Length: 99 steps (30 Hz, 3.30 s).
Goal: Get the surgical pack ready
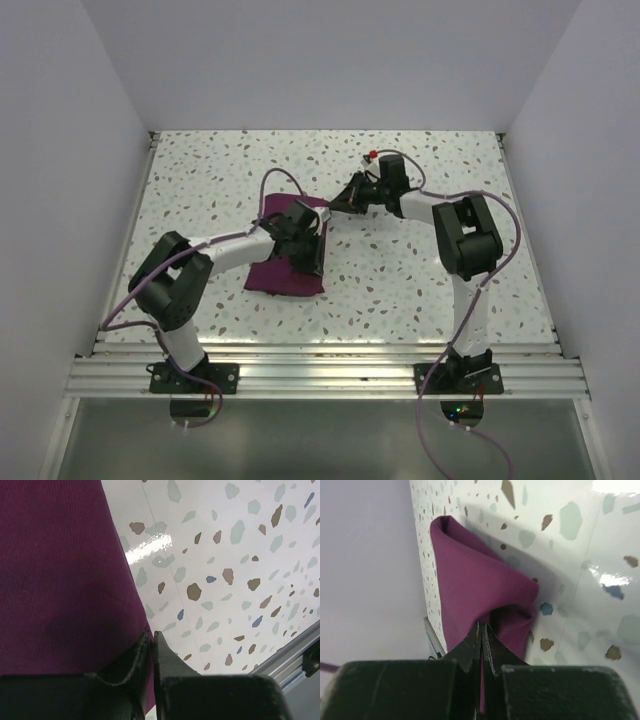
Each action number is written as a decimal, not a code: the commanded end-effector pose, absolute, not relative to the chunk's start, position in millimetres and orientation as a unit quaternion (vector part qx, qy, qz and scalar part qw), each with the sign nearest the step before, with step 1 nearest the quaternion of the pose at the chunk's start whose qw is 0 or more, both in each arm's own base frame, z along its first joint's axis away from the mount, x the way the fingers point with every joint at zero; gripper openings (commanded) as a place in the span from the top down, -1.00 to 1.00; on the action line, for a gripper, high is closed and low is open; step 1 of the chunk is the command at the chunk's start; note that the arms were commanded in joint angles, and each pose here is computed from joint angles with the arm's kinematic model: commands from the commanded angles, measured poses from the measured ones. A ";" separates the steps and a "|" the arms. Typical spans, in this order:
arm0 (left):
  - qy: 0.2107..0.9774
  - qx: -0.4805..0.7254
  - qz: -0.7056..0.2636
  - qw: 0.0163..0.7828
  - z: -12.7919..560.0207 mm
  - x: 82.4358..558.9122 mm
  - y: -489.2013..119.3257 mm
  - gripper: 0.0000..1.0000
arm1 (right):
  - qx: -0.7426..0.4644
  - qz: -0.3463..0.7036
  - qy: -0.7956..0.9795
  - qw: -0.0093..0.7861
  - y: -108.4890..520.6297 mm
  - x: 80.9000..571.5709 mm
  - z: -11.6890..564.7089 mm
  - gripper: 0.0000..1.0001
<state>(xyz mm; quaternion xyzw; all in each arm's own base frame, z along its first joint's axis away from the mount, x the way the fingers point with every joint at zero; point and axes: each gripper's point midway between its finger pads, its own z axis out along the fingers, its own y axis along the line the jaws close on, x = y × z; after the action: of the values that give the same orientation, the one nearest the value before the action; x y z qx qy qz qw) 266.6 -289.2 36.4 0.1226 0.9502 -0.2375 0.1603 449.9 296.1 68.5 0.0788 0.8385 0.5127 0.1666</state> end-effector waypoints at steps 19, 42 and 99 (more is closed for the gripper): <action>0.928 0.133 -0.280 0.209 89.9 271.2 -287.9 0.41 | -0.012 0.608 0.778 0.155 325.9 431.2 128.3 1.00; 0.958 0.143 -0.189 0.164 21.5 256.3 -236.7 0.42 | 0.109 0.543 0.820 0.143 275.6 479.8 26.9 1.00; 0.886 0.028 -0.398 0.238 90.2 314.5 -222.3 1.00 | 0.029 0.595 0.795 0.116 352.8 379.2 153.4 1.00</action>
<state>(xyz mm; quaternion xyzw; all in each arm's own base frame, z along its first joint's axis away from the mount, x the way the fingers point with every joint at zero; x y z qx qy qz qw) 324.8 -225.2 96.8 0.0086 0.8825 -0.4018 0.2443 352.2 339.4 132.6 0.0085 0.8354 0.5408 0.0977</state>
